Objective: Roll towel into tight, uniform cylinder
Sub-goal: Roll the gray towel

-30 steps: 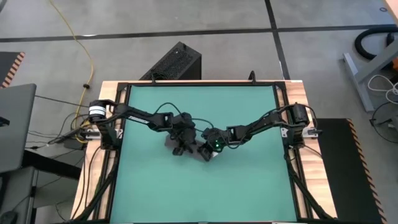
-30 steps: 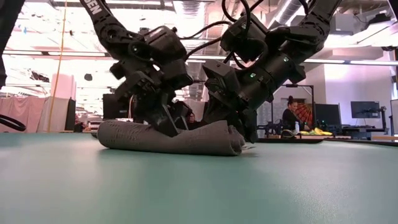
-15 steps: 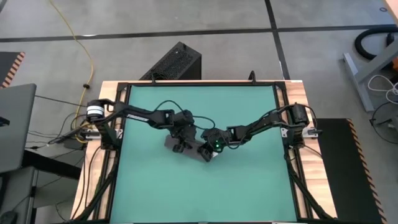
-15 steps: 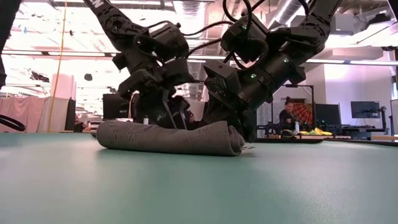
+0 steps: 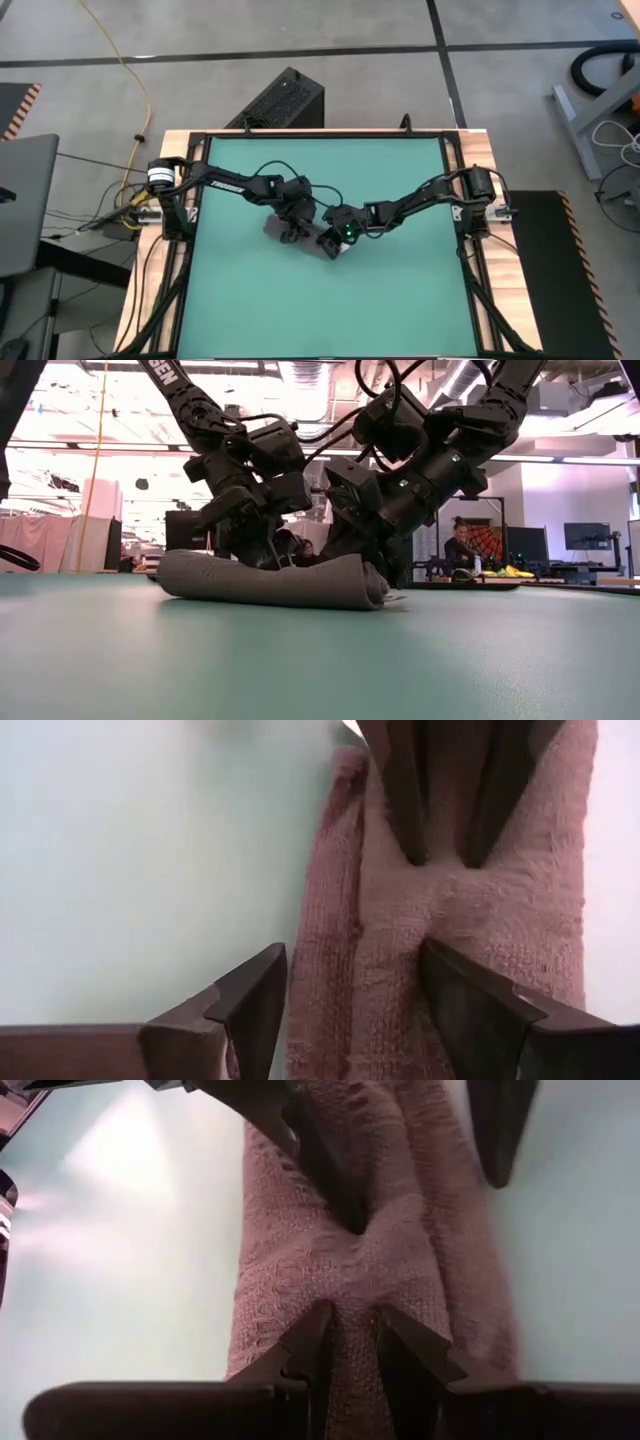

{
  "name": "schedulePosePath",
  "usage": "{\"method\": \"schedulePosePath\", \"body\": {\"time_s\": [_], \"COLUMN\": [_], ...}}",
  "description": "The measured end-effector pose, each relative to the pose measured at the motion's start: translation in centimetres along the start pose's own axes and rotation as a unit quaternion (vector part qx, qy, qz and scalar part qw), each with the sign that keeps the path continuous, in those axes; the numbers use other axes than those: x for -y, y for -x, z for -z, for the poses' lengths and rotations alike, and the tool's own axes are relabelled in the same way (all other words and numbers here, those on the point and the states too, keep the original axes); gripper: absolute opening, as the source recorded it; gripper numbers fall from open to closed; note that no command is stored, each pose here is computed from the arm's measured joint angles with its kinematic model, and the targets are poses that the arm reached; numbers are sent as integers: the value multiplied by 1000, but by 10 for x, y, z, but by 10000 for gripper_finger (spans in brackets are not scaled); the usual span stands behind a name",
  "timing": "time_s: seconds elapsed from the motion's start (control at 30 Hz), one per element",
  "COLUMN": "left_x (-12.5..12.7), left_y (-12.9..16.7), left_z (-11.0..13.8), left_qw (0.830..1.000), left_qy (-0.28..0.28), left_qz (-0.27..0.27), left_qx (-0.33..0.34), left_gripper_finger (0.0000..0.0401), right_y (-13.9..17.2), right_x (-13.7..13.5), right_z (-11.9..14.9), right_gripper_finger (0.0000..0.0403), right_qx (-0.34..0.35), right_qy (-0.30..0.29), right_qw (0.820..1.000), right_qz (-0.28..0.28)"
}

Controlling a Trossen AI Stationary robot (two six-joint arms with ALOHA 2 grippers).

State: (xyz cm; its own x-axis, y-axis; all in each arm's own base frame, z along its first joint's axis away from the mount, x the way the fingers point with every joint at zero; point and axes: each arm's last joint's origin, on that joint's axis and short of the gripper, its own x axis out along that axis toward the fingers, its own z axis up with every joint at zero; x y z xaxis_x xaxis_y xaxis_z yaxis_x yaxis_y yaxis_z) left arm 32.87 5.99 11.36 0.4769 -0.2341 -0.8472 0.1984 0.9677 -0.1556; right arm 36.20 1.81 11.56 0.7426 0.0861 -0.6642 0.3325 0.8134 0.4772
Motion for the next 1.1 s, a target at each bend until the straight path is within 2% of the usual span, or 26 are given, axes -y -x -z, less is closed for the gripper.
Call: {"method": "schedulePosePath", "body": {"time_s": [0.13,0.3,0.43,0.5,0.6,0.67,0.77,0.9,1.03,1.1], "left_x": [3,6,7,9,11,14,24,43,72,88], "left_y": [0,1,2,3,4,5,8,20,40,49], "left_z": [3,9,12,15,19,20,20,27,37,50], "left_qw": [1000,998,992,984,966,951,937,917,891,871], "left_qy": [5,29,100,148,228,278,322,378,441,476], "left_qz": [11,40,46,61,75,74,48,-16,-83,-111], "left_qx": [-20,-47,-62,-79,-99,-115,-126,-126,-68,-42], "left_gripper_finger": [192,120,48,19,12,17,17,11,12,12], "right_y": [15,48,83,101,127,140,152,157,152,143], "right_x": [-5,-23,-41,-51,-63,-69,-67,-59,-55,-55], "right_z": [-7,-17,-11,-3,10,20,37,65,83,85], "right_gripper_finger": [107,107,107,107,107,107,107,107,107,107], "right_qx": [7,33,55,72,94,105,123,147,183,196], "right_qy": [7,47,85,101,112,113,105,89,67,66], "right_qw": [1000,998,991,984,973,970,972,979,981,977], "right_qz": [-2,15,83,128,178,189,168,108,-11,-52]}}
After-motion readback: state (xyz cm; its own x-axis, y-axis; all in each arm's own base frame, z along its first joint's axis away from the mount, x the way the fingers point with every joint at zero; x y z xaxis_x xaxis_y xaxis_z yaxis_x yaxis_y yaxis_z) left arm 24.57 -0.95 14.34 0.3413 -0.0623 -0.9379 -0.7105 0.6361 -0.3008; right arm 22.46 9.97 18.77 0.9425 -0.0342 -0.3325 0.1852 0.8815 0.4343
